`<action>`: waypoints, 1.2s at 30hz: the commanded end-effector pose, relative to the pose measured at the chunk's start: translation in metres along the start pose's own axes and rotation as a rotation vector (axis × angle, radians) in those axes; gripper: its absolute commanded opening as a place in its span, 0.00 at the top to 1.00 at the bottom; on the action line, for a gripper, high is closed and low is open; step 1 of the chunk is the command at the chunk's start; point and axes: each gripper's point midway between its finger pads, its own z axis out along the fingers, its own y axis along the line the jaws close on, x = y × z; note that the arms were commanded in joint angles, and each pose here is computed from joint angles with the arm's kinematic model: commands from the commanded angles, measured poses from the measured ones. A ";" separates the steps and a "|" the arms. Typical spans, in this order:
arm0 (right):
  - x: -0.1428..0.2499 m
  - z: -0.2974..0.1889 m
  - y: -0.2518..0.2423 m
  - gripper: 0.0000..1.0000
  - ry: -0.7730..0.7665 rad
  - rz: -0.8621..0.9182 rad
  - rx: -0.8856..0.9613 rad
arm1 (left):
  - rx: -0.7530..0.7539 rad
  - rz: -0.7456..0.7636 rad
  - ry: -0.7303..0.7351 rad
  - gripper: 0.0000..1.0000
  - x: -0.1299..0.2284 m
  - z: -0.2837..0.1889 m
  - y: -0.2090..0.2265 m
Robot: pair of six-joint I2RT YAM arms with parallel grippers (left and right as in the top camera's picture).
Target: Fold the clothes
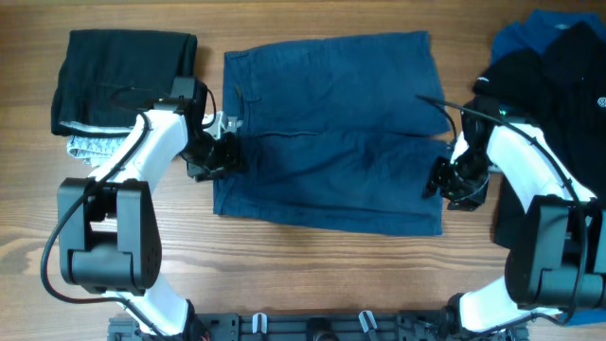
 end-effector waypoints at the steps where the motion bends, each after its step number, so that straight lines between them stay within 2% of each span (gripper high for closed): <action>1: -0.003 0.010 -0.004 0.47 -0.013 0.054 -0.030 | 0.013 0.025 -0.001 0.37 0.001 0.000 -0.003; 8: 0.003 0.026 0.000 0.53 0.002 0.084 -0.082 | 0.012 0.023 0.001 0.37 0.001 0.000 -0.002; 12: 0.010 0.027 -0.002 0.54 0.030 0.089 -0.074 | 0.012 0.023 0.001 0.37 0.001 0.000 -0.002; 13: 0.010 0.027 -0.002 0.59 0.030 0.089 -0.074 | 0.012 0.023 0.001 0.36 0.001 0.000 -0.002; 15: 0.013 0.027 -0.003 0.83 0.042 0.091 -0.071 | 0.012 0.023 0.001 0.37 0.001 0.000 -0.002; 16: 0.015 0.027 -0.003 0.87 0.048 0.092 -0.068 | 0.012 0.023 0.001 0.37 0.001 0.000 -0.002; 19: 0.019 0.027 -0.004 0.89 0.062 0.095 -0.064 | 0.013 0.024 -0.001 0.37 0.001 0.000 -0.003; 20: 0.020 0.027 -0.004 0.95 0.070 0.095 -0.062 | 0.013 0.024 -0.001 0.37 0.001 0.000 -0.003; 28: 0.035 0.024 -0.017 0.96 0.120 0.106 0.004 | 0.012 0.023 0.000 0.36 0.001 0.000 -0.003; 31: 0.028 0.019 -0.032 0.96 0.081 0.247 0.021 | 0.012 0.022 0.002 0.36 0.002 0.000 -0.002; 36: 0.033 0.013 -0.056 0.96 0.104 0.348 0.033 | 0.012 0.023 0.000 0.36 0.001 0.000 -0.003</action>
